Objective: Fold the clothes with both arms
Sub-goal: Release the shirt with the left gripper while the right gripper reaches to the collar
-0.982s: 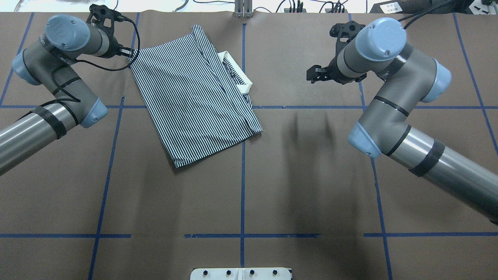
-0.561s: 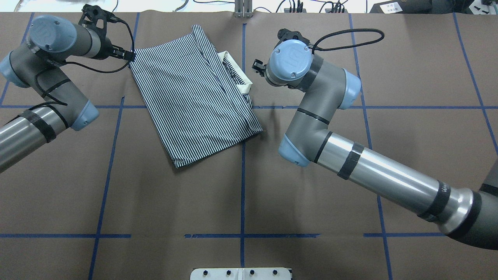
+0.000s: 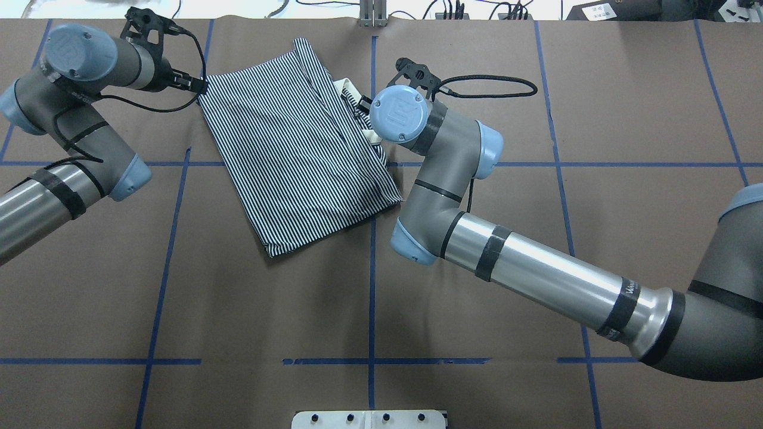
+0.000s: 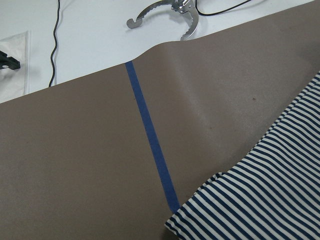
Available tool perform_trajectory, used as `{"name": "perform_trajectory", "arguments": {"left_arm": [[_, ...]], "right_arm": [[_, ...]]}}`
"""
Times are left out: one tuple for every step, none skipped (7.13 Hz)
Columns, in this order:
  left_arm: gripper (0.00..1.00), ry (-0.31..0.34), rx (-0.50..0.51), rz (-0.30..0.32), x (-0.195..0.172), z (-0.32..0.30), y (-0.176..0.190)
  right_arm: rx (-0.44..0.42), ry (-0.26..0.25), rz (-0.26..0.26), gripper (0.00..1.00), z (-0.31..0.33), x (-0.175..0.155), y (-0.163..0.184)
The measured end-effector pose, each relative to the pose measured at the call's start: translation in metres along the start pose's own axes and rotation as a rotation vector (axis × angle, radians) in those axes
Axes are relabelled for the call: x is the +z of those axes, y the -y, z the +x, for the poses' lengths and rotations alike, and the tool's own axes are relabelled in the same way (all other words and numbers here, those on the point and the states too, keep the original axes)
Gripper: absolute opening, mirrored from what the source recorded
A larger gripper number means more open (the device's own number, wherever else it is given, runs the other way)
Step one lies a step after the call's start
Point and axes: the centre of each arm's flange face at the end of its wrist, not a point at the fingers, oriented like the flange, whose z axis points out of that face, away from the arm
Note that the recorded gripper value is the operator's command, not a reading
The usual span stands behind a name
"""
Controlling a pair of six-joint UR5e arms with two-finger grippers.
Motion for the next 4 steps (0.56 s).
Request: {"name": "perform_trajectory", "arguments": {"left_arm": [[1.00,0.000,0.000,0.000,0.000,0.000,0.000],[1.00,0.000,-0.001,0.000,0.000,0.000,0.000],[1.00,0.000,-0.001,0.000,0.000,0.000,0.000],[1.00,-0.001,-0.001,0.001,0.000,0.000,0.000]], "right_arm": [[0.007,-0.004,0.008,0.60,-0.002,0.003,-0.005],[0.019,-0.009,0.019,0.59,-0.005,0.006,-0.010],[0.027,-0.010,0.024,0.53,-0.007,0.009,-0.014],[0.037,-0.007,0.030,0.31,-0.008,0.013,-0.017]]}}
